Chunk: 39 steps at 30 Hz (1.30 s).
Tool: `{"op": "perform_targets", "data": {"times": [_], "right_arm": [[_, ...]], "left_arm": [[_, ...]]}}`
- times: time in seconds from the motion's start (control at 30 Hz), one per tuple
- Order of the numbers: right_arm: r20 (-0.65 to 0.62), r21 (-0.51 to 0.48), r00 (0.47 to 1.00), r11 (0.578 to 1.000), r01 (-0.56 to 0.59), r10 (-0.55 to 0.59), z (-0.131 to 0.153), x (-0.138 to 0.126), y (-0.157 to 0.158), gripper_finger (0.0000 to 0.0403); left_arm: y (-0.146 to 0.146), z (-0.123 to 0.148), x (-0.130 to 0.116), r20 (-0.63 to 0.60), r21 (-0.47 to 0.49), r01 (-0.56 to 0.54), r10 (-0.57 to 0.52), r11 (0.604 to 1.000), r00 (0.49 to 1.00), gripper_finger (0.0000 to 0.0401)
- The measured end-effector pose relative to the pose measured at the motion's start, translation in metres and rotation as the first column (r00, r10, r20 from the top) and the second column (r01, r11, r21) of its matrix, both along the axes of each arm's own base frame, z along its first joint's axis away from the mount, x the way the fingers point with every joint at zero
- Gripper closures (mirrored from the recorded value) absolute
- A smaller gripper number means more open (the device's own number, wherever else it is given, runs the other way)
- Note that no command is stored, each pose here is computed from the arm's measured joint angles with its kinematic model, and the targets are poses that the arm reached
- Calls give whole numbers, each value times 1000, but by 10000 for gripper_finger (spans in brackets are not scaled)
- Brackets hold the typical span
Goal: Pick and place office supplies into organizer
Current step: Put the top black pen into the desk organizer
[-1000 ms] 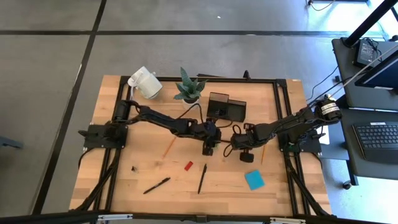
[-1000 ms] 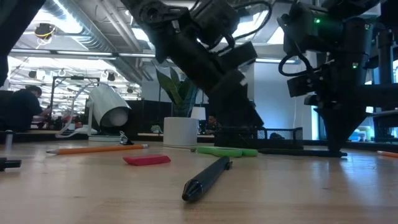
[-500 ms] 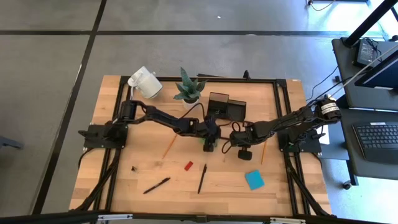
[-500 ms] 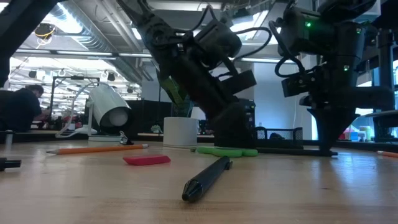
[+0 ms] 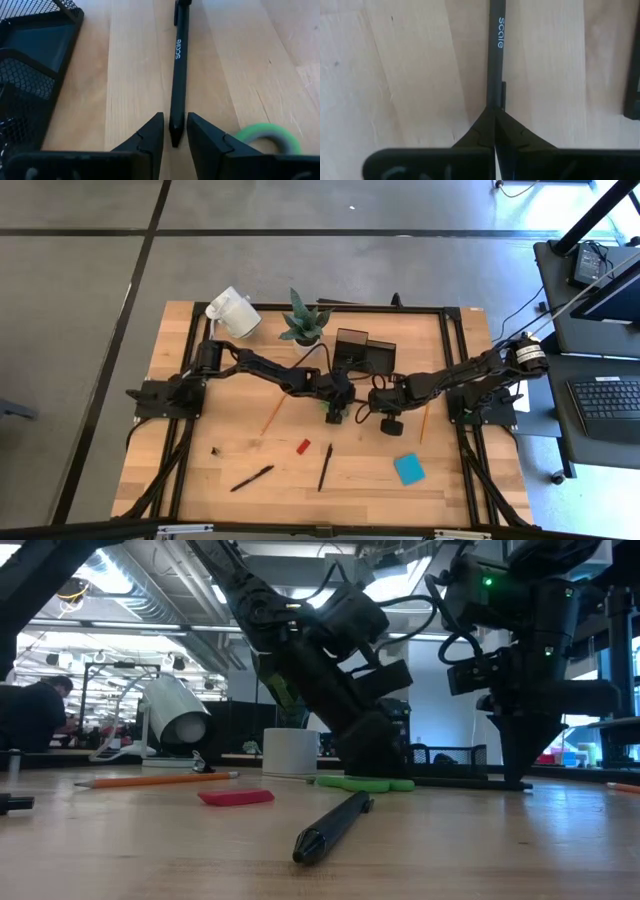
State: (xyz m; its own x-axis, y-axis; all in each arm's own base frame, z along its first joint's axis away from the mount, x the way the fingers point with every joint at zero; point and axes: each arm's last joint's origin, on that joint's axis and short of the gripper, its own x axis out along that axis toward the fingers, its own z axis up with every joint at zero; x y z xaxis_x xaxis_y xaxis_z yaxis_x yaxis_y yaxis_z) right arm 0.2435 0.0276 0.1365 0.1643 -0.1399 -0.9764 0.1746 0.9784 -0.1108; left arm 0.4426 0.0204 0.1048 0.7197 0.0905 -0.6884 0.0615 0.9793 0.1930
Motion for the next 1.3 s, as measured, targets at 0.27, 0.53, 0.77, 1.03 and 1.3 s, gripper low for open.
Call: {"op": "perform_targets", "data": {"times": [0.27, 0.53, 0.77, 1.03, 1.3], "right_arm": [[-1, -5, 1000, 1000, -23, 23, 0, 1, -3, 399], [15, -12, 1000, 1000, -19, 20, 3, -1, -3, 343], [84, 6, 996, 1000, 13, -14, 18, -3, -3, 222], [79, -45, 996, 998, -35, 38, 10, -8, -4, 138], [183, -37, 983, 999, 20, -13, -14, -20, -3, 132]], "left_arm": [[3, -2, -2, -25, -21, 1, -2, 1000, 1000, 385], [4, -5, -4, -57, -70, -42, 38, 997, 998, 385], [4, -6, -5, -66, -72, -47, 42, 996, 997, 385], [5, -16, -4, -70, -139, -52, 43, 989, 997, 385], [8, -18, -3, -64, -160, -39, 29, 986, 998, 385]]}}
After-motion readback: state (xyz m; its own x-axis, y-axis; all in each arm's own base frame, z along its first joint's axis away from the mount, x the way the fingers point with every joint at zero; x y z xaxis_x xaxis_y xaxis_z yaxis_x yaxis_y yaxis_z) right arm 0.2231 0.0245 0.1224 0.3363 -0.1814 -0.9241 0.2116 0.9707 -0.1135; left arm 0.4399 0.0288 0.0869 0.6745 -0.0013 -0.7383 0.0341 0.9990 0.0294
